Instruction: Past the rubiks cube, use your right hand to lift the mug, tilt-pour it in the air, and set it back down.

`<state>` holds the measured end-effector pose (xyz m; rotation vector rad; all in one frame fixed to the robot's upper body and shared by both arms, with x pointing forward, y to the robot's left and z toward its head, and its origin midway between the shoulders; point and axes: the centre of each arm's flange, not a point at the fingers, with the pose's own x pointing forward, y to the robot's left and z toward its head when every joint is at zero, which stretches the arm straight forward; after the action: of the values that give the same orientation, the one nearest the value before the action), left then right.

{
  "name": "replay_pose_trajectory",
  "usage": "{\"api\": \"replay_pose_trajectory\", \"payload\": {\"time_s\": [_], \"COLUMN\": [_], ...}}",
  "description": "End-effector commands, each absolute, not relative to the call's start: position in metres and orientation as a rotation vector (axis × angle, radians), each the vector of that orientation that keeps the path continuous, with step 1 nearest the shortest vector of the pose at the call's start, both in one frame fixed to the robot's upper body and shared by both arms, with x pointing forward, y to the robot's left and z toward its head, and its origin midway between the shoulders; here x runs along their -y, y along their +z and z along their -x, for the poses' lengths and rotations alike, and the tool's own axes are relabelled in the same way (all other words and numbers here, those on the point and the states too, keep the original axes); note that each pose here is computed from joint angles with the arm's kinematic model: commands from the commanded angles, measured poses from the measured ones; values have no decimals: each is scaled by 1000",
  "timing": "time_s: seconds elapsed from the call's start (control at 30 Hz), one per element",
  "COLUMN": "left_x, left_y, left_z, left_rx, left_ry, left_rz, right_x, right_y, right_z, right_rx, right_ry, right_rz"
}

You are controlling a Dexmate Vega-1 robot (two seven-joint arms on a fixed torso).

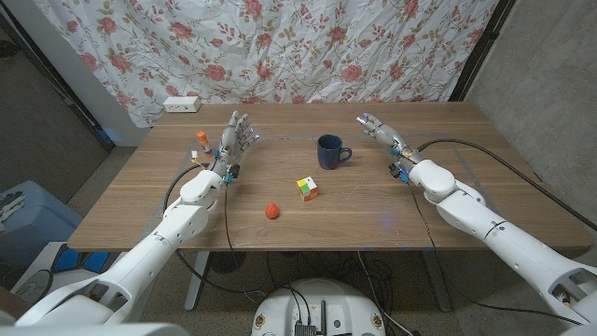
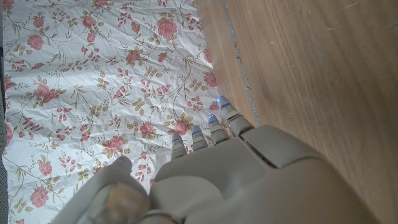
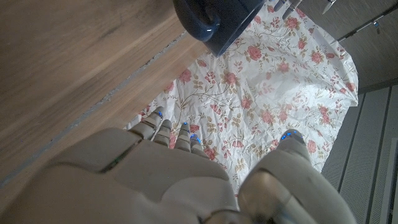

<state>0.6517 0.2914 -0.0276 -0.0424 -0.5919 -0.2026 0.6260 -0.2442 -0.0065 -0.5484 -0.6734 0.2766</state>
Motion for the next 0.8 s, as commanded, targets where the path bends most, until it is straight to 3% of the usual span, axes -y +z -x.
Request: {"api": "replay_pose_trajectory", "payload": {"time_s": [0.03,0.3,0.8], "left_x": [-291,-291,-291], "left_y": [-27,-27,-27], "left_z": [-651,-651,-652], "left_rx": [593,593,593], "left_ry": [-203,-203,-203], "left_rz": [42,43,42], "right_x": [242,234,231], "right_y": [-6,-9,-15], "right_z": [-625,-628,-639], "right_rx": [685,669,703], "right_ry": [292,309,351], "right_rz": [674,810,857]}}
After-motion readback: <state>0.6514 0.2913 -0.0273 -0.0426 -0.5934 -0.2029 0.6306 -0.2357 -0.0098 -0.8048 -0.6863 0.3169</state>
